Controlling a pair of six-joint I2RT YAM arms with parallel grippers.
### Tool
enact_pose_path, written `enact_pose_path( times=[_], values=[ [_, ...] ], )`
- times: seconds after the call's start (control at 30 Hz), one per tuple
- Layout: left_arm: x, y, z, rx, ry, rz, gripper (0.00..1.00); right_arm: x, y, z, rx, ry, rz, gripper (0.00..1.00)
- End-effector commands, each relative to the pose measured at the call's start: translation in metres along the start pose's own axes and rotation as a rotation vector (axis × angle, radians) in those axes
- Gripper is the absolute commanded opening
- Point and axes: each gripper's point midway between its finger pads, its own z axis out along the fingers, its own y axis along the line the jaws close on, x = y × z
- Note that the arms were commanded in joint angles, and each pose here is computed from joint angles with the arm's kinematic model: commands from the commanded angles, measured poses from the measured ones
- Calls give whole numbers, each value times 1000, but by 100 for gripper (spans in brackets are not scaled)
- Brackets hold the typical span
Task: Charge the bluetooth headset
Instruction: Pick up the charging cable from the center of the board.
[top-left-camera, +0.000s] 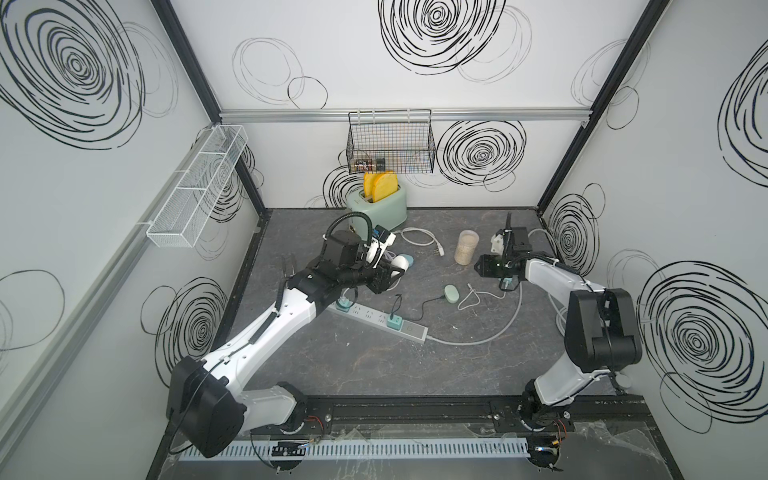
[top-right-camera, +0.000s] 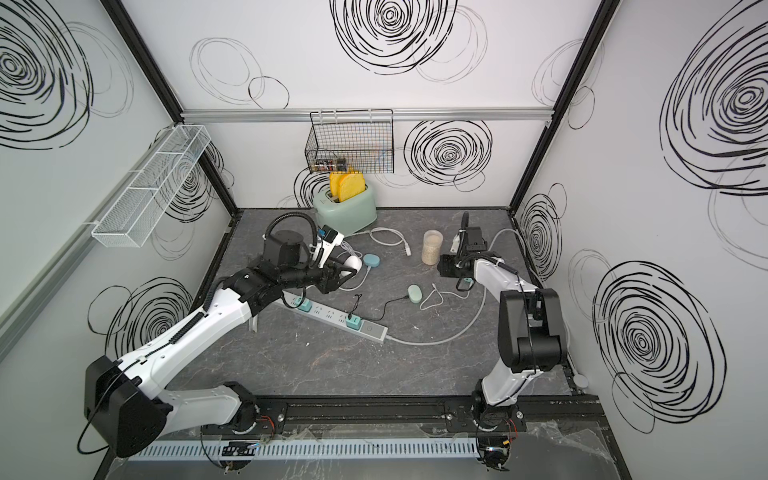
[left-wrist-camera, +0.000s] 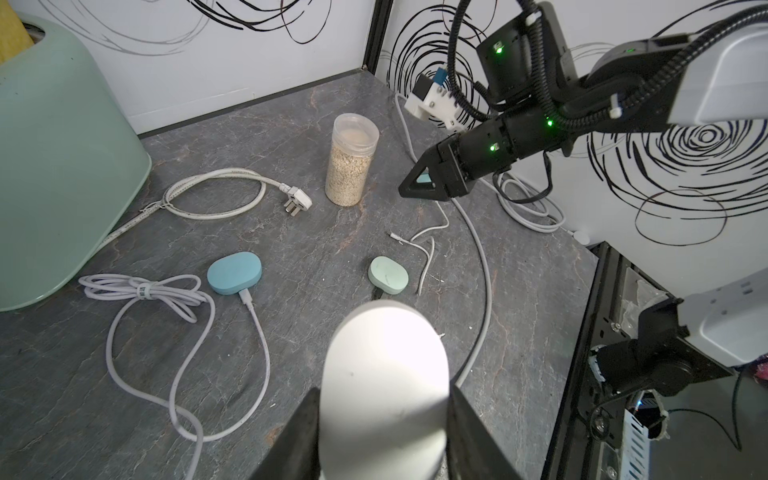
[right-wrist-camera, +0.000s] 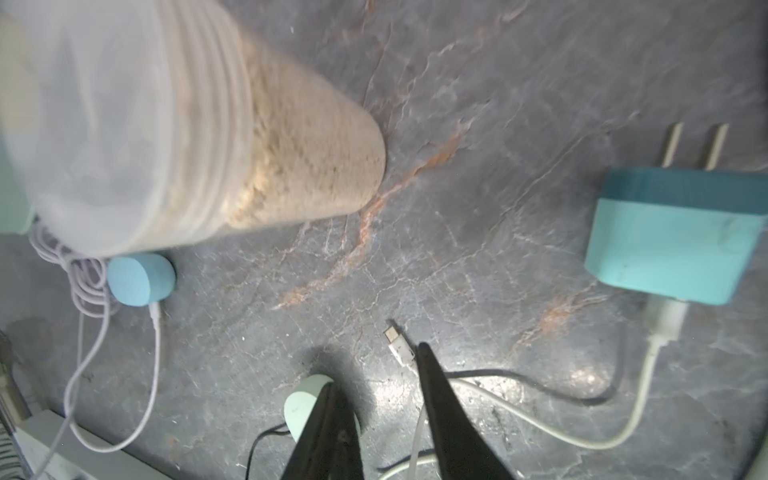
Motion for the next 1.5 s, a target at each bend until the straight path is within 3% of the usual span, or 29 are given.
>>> enact_pose_path(
  times=[0.0,0.57,1.17,1.47],
  values=[
    [-7,-8,-2,28,-24,26,32,12,1,2,29,62,-49,35],
    [-6,-10,-1,42,-22,22,32,67,5,30,73,199,-79,36],
    [-7,-10,-2,42,-24,21,32,68,0,46,221,196,-157,30],
    [-8,-10,-2,44,-24,20,32,70,-4,50,248,190,-168,21]
  ],
)
